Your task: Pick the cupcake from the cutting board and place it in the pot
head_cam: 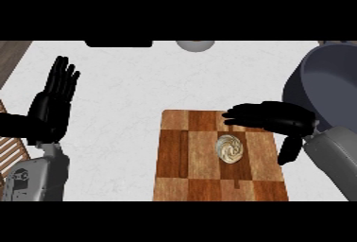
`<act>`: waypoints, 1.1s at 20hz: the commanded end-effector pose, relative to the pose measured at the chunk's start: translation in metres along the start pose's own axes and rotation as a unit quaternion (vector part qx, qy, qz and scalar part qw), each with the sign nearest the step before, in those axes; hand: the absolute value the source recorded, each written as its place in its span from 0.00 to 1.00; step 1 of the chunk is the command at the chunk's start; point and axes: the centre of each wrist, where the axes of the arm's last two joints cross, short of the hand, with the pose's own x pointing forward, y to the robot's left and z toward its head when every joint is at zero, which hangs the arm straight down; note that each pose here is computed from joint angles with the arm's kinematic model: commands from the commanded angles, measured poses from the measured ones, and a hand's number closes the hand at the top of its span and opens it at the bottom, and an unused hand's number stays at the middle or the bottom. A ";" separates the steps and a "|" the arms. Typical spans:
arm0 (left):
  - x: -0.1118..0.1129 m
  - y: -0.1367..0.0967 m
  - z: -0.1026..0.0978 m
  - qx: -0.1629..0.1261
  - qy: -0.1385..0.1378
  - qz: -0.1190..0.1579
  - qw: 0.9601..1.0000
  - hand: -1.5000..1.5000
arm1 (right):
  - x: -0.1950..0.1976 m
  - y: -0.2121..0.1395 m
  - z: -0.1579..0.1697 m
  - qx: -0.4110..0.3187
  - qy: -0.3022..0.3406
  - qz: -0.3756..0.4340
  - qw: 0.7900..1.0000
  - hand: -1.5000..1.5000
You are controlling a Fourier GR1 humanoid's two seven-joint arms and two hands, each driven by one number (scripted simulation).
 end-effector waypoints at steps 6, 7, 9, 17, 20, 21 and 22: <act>0.001 0.005 -0.002 -0.002 0.000 0.004 1.000 0.50 | -0.011 0.015 -0.011 -0.013 -0.046 -0.008 0.999 0.00; 0.020 0.009 -0.017 0.003 0.004 0.000 1.000 0.50 | 0.007 0.009 -0.028 -0.007 -0.046 -0.005 0.999 0.00; -0.006 0.022 -0.009 0.005 0.001 0.003 1.000 0.50 | 0.006 0.009 -0.019 -0.002 -0.031 0.015 0.999 0.00; 0.010 0.009 -0.013 0.001 0.001 0.003 1.000 0.50 | 0.010 0.037 -0.054 0.004 0.015 0.024 1.000 0.00; 0.005 0.016 -0.016 0.000 0.000 -0.004 1.000 0.50 | -0.002 0.057 -0.074 0.010 0.013 0.019 1.000 0.00; 0.009 0.010 0.009 -0.001 0.001 -0.002 1.000 0.50 | -0.023 0.064 -0.040 0.001 0.007 0.020 1.000 0.00; 0.011 -0.005 -0.006 -0.001 0.005 0.008 1.000 0.50 | -0.018 0.072 -0.039 0.007 0.007 0.025 1.000 0.00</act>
